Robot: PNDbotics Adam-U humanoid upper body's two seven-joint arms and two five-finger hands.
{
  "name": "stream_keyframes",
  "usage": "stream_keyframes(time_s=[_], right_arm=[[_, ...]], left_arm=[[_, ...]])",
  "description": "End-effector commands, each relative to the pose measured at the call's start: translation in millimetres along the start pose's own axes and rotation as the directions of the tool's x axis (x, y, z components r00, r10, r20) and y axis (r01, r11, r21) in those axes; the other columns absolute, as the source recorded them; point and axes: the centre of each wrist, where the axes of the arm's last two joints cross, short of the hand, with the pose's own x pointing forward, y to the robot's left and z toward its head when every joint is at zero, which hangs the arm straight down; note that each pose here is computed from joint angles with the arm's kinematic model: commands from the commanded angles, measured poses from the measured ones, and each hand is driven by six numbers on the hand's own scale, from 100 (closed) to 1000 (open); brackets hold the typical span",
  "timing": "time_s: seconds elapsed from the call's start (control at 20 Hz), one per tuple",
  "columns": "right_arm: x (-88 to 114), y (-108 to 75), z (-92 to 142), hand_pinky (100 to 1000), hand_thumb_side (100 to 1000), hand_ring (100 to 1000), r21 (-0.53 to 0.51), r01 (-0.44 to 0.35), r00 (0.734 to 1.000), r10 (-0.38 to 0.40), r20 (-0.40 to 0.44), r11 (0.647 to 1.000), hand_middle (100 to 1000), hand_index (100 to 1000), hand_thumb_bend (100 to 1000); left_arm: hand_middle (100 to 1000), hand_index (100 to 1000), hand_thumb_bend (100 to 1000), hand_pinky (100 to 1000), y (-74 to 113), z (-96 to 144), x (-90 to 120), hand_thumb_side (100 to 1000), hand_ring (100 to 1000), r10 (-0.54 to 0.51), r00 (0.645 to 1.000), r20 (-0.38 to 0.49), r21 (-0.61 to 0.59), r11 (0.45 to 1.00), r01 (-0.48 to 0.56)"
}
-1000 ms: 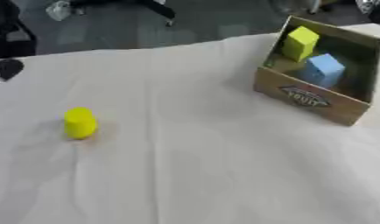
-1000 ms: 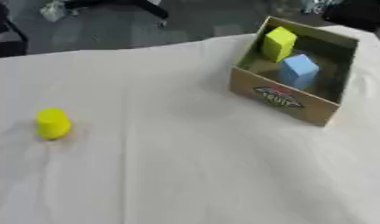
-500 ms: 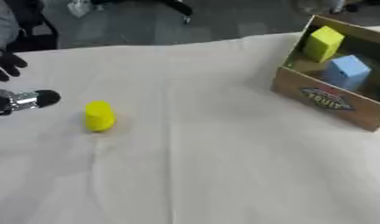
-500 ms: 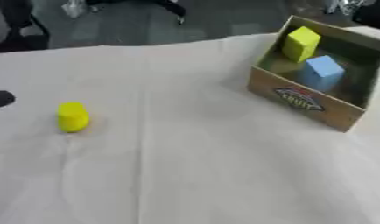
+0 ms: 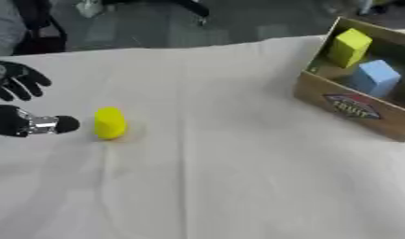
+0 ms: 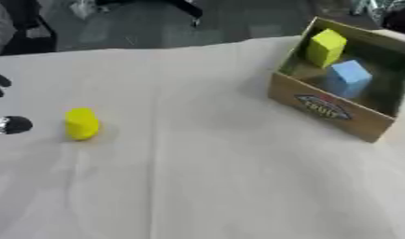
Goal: Pick up the objects with one hand, pass them to the other hand, and then place them into the box on the other side of the table.
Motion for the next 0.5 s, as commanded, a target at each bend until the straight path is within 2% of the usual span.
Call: stream_keyframes(time_s=[0.05, 0.25, 0.5], right_arm=[[7.9, -13.3, -2.6, 964, 401, 737, -0.011, -0.05, 0.998, 0.051, 0.027, 0.999, 765, 855, 100], [7.5, -12.2, -2.1, 965, 404, 737, -0.011, -0.047, 0.999, 0.047, 0.025, 0.999, 762, 854, 100], [8.2, -10.7, -2.3, 964, 404, 736, -0.004, -0.043, 0.999, 0.043, 0.031, 0.999, 761, 854, 100]], left_arm=[[696, 835, 705, 814, 7.6, 4.2, 7.2, 471, 755, -0.034, 0.999, -0.035, 0.014, 0.999, 0.035], [682, 810, 639, 812, 8.2, -1.3, 14.1, 316, 751, -0.047, 0.998, -0.031, 0.044, 0.998, 0.049], [674, 797, 576, 801, 6.4, -12.9, 15.8, 184, 754, -0.054, 0.998, -0.041, 0.024, 0.998, 0.055]])
